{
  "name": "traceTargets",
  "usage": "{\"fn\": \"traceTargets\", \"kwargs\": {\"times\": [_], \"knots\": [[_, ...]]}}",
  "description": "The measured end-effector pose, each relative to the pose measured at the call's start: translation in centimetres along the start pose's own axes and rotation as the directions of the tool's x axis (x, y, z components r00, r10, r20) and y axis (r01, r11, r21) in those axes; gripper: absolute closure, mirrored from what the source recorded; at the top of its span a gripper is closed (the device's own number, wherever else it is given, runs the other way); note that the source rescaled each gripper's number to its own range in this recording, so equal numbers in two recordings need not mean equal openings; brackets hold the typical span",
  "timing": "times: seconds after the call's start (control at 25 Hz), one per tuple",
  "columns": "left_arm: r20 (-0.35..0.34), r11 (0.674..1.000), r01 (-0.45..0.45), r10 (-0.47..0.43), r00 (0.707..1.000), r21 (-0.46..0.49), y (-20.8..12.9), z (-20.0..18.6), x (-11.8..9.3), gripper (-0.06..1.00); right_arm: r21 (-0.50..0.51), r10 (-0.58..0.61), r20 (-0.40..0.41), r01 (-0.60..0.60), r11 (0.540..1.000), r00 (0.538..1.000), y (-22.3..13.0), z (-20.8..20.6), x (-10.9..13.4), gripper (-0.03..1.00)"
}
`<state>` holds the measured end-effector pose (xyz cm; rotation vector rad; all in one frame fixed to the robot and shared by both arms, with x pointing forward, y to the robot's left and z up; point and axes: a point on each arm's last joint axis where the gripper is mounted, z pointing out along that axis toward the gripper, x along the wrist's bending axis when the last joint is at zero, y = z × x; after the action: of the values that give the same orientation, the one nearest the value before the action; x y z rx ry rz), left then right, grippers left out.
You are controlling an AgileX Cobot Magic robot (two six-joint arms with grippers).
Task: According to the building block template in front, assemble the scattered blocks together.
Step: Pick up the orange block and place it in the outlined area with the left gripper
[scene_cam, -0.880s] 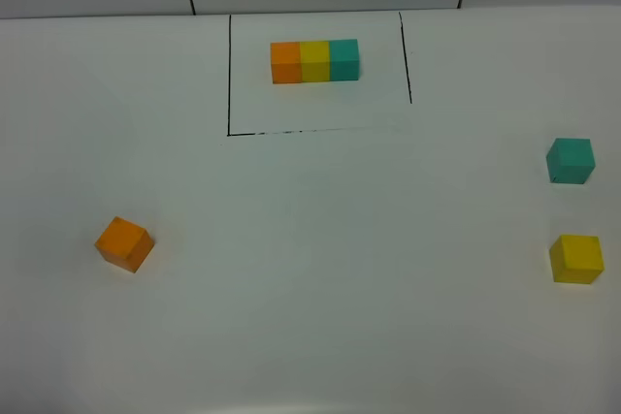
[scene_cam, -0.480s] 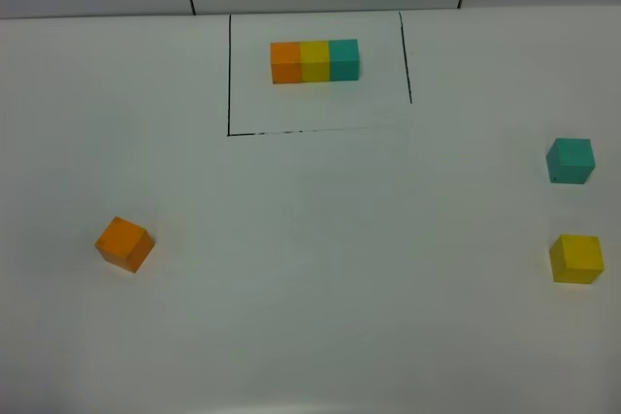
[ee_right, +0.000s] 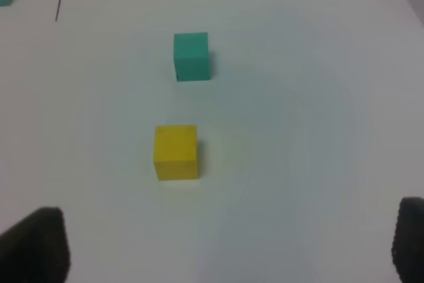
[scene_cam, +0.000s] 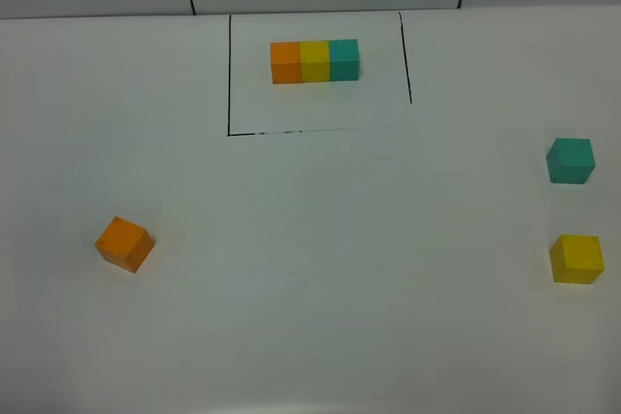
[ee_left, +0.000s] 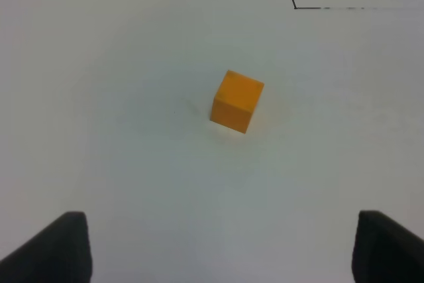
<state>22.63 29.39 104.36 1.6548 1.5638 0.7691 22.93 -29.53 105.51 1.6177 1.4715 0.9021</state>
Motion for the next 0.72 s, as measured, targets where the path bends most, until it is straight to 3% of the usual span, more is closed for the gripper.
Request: {"fn": "traceTargets", "kwargs": {"times": [0.72], "knots": [[-0.001,1.0,0.005,-0.005,1.0,0.008,0.31,0.17,0.02,-0.06,0.0,0.0,0.0,0.0,1.0,1.0,0.0,0.0,0.0,-0.03]]}}
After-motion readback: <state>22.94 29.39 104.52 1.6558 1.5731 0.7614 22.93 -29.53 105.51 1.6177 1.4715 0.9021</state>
